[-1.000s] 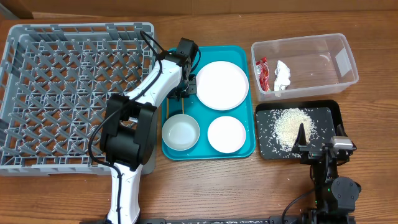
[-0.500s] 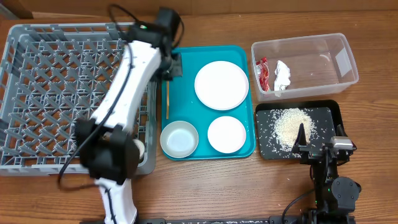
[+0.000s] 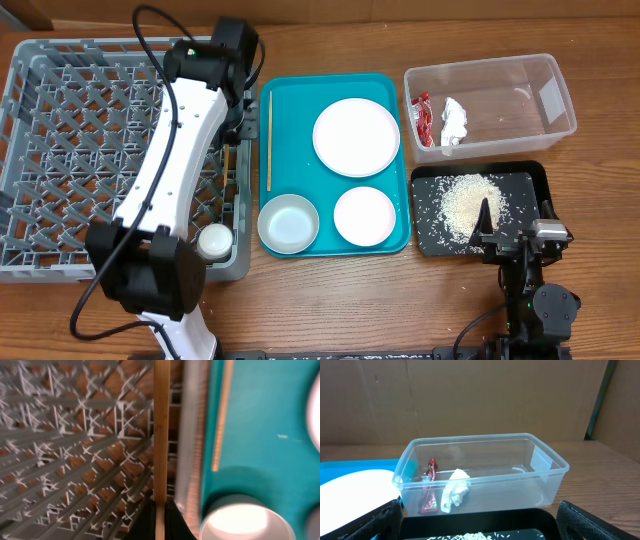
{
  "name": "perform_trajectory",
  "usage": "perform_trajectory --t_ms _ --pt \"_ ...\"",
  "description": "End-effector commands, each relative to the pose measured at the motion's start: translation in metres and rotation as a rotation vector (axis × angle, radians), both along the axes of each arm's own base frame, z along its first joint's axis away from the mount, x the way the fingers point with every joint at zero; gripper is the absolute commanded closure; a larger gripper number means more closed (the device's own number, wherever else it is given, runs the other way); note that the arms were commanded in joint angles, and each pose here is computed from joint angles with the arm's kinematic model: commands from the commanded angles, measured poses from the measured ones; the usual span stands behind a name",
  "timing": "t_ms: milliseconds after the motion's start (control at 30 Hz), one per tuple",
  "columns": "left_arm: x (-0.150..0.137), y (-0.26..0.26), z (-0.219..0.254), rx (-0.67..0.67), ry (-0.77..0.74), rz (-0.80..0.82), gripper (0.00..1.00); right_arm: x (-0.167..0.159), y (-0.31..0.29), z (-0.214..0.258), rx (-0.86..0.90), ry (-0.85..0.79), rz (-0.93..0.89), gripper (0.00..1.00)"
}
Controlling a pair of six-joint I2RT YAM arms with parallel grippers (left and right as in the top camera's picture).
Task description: Sort waste into correct bins and load items into the dishwasher
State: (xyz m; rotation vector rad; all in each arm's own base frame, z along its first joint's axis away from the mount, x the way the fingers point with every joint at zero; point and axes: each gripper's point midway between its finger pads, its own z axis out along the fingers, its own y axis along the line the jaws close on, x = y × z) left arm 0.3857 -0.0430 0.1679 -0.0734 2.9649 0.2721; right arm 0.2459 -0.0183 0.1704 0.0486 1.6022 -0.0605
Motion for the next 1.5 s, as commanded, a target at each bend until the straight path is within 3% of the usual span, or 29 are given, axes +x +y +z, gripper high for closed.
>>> perform_trajectory --t_ms 0,67,100,233,300,533,667,800,1033,1200,1367,1467 --pt "-0.002 0.015 -0.035 0.027 0.061 0.086 0.96 0.000 0.000 -0.002 -0.004 -0.004 -0.002 0.00" --pt "0.002 0.014 -0.039 0.021 0.060 0.057 0.87 0.000 0.000 -0.002 -0.004 -0.004 -0.002 0.00" --pt "0.004 0.010 -0.039 0.004 0.061 0.009 0.72 0.000 0.000 -0.002 -0.004 -0.004 -0.002 0.00" --pt "0.007 -0.012 -0.028 -0.040 0.054 -0.099 0.36 0.000 0.000 -0.002 -0.004 -0.004 -0.002 0.00" --pt "0.008 -0.023 -0.021 -0.041 0.038 -0.127 0.28 0.000 0.000 -0.002 -0.004 -0.004 -0.002 0.00" --pt "0.015 -0.080 -0.028 -0.073 -0.030 -0.134 0.35 0.000 0.000 -0.002 -0.004 -0.004 -0.002 0.00" --pt "0.029 -0.076 -0.054 0.041 -0.070 -0.032 0.42 0.000 0.000 -0.002 -0.004 -0.004 -0.002 0.00" --pt "0.039 -0.071 -0.106 0.087 -0.010 0.006 0.52 0.000 0.000 -0.002 -0.004 -0.004 -0.002 0.00" --pt "0.041 -0.059 -0.160 0.112 0.083 0.020 0.53 0.000 0.000 -0.002 -0.004 -0.004 -0.002 0.00" --pt "0.035 -0.067 -0.188 0.059 0.154 0.000 0.55 0.000 0.000 -0.002 -0.004 -0.004 -0.002 0.00" --pt "0.027 -0.097 -0.199 -0.109 0.221 -0.106 0.74 0.000 0.000 -0.002 -0.004 -0.004 -0.002 0.00" --pt "0.027 -0.100 -0.195 -0.129 0.229 -0.115 0.82 0.000 0.000 -0.002 -0.004 -0.004 -0.002 0.00"
